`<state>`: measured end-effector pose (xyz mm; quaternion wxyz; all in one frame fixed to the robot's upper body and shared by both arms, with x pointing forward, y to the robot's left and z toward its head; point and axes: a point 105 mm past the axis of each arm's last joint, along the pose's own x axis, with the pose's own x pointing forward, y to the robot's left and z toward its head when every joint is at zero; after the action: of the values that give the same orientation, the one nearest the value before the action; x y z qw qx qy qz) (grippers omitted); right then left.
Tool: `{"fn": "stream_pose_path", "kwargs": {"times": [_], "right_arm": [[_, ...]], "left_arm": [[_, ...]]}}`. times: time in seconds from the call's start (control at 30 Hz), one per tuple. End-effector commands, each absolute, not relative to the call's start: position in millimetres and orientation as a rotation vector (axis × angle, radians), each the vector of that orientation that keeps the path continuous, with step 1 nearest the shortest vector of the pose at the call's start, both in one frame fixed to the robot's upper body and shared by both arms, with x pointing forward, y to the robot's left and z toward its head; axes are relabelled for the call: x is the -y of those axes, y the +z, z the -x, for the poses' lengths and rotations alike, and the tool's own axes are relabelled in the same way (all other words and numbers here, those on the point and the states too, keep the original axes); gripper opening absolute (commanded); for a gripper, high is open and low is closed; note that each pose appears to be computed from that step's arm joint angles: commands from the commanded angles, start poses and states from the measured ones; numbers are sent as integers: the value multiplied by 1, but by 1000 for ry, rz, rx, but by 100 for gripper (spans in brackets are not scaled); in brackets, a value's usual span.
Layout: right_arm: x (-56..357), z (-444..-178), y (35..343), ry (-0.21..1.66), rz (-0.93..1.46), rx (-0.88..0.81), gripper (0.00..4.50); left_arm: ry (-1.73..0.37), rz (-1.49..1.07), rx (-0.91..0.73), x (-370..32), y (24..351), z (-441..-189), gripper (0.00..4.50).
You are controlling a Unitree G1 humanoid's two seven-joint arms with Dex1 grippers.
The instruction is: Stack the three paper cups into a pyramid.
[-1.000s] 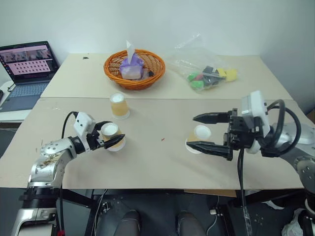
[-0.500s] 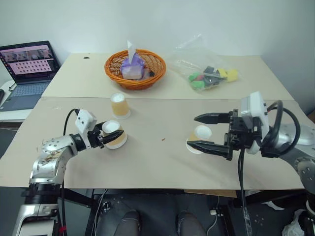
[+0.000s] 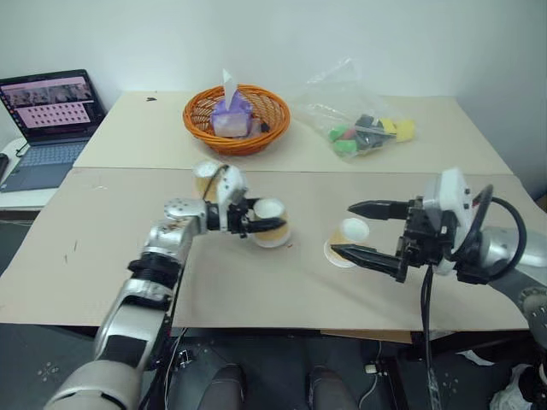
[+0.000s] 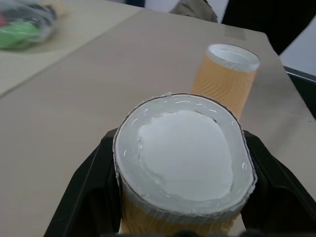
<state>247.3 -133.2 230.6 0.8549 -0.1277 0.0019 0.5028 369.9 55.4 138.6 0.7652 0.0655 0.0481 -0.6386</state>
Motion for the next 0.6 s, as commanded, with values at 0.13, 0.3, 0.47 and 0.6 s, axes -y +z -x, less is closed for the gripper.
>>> {"fn": "stream_pose_path", "kwargs": {"times": [0.13,0.3,0.47,0.6], "right_arm": [[134,-233,245,1011,290,66,450],[136,-231,248,994,285,73,450],[135,-234,247,993,282,70,450],[133,-238,246,1011,277,71,450]], "left_arm": [[-1457,-201,-105,-42,136,-372,258],[-1456,-225,-109,-44,133,-373,258],[-1439,-246,-90,-49,134,-375,406],[-1400,-262,-30,-54,149,-379,449]]}}
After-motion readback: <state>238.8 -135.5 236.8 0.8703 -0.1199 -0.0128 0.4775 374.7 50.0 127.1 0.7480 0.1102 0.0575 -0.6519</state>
